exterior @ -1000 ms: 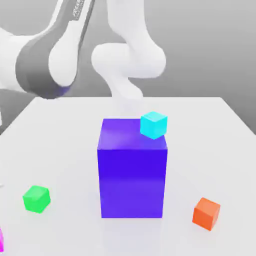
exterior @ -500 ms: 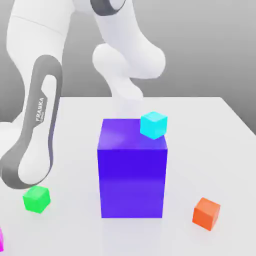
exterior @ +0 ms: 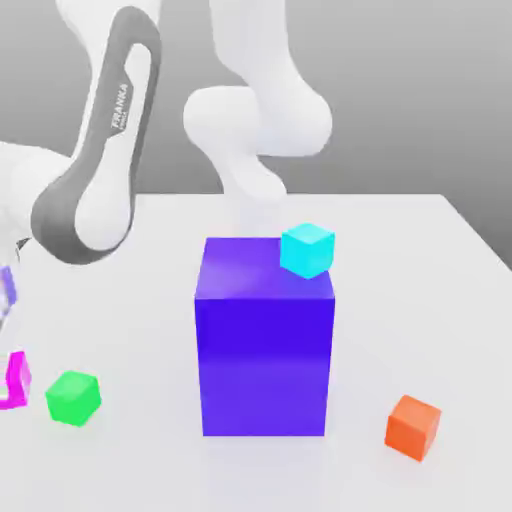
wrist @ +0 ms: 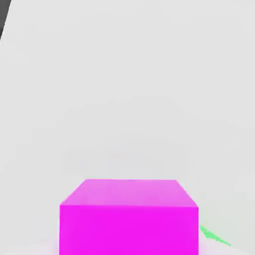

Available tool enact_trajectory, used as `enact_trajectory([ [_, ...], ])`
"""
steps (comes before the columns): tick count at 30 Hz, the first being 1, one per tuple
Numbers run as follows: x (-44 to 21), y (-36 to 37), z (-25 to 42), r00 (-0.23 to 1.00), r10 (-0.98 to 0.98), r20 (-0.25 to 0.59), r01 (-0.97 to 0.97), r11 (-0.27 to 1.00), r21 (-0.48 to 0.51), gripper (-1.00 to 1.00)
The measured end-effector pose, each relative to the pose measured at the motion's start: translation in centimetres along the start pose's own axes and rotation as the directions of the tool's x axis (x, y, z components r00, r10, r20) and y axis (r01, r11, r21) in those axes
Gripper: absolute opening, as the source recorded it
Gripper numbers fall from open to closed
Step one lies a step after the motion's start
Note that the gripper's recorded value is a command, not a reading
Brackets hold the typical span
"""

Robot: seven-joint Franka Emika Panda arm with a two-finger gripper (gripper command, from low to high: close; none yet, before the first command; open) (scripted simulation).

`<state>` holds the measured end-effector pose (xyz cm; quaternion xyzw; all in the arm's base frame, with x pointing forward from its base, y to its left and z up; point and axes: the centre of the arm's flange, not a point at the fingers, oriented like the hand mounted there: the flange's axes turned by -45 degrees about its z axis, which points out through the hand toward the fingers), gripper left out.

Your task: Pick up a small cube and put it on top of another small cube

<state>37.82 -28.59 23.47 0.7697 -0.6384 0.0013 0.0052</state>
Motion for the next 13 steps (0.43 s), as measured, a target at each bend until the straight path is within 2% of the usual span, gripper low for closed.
enact_trajectory([
  [4,-2.8,3.4,-0.8,0.994,0.105,0.007,-0.105,0.994,0.006,-1.00],
  [9,-3.6,3.8,3.7,0.993,0.120,0.009,-0.120,0.993,0.008,-1.00],
  [10,-3.7,3.9,4.9,0.993,0.121,0.009,-0.121,0.993,0.007,1.00],
  [13,-3.7,3.9,4.9,0.993,0.121,0.009,-0.121,0.993,0.007,1.00],
])
